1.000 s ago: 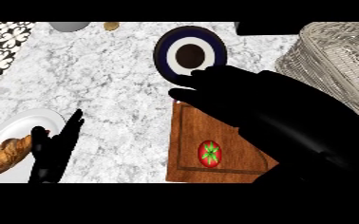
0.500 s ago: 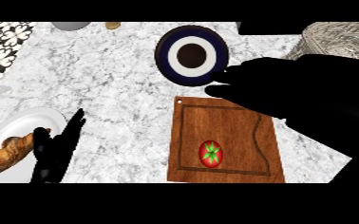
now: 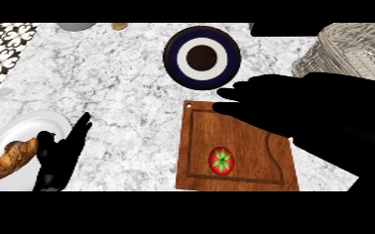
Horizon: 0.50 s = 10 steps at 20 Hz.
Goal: Pick the tomato from the cutting board and place it in the basket
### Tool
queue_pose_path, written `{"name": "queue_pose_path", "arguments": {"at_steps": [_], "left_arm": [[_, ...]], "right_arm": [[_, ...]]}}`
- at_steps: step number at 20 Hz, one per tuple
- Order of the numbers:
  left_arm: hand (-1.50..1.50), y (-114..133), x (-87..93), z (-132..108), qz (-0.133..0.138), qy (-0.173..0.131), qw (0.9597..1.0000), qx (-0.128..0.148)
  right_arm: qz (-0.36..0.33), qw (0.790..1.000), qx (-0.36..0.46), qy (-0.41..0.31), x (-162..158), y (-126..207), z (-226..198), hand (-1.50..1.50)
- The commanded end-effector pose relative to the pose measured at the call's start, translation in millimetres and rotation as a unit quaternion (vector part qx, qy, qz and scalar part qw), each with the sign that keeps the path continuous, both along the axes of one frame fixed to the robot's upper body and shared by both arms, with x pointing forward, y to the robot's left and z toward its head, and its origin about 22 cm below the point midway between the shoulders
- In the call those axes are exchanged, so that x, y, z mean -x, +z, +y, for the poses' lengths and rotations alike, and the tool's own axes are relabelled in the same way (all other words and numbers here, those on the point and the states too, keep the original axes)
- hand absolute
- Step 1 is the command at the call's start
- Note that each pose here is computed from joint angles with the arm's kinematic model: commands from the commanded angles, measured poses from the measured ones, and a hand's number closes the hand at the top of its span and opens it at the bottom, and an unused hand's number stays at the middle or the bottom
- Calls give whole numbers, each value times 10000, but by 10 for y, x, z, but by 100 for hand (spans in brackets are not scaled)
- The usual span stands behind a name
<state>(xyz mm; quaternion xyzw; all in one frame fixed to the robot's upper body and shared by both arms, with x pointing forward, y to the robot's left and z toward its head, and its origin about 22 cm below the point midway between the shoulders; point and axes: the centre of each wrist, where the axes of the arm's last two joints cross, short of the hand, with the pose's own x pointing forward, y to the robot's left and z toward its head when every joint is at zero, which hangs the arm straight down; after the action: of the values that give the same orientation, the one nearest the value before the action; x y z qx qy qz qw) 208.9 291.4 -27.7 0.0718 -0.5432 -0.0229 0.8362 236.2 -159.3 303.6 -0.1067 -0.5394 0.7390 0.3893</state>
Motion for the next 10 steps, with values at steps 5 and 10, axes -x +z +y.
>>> {"name": "queue_pose_path", "arguments": {"at_steps": [5,10], "left_arm": [[0,-202,183,-19,669,84,9977,56],[0,-192,49,-19,674,137,9976,14]], "right_arm": [[60,9997,-228,-84,52,-457,268,-150],[27,9998,3,-175,63,-790,332,-150]]}}
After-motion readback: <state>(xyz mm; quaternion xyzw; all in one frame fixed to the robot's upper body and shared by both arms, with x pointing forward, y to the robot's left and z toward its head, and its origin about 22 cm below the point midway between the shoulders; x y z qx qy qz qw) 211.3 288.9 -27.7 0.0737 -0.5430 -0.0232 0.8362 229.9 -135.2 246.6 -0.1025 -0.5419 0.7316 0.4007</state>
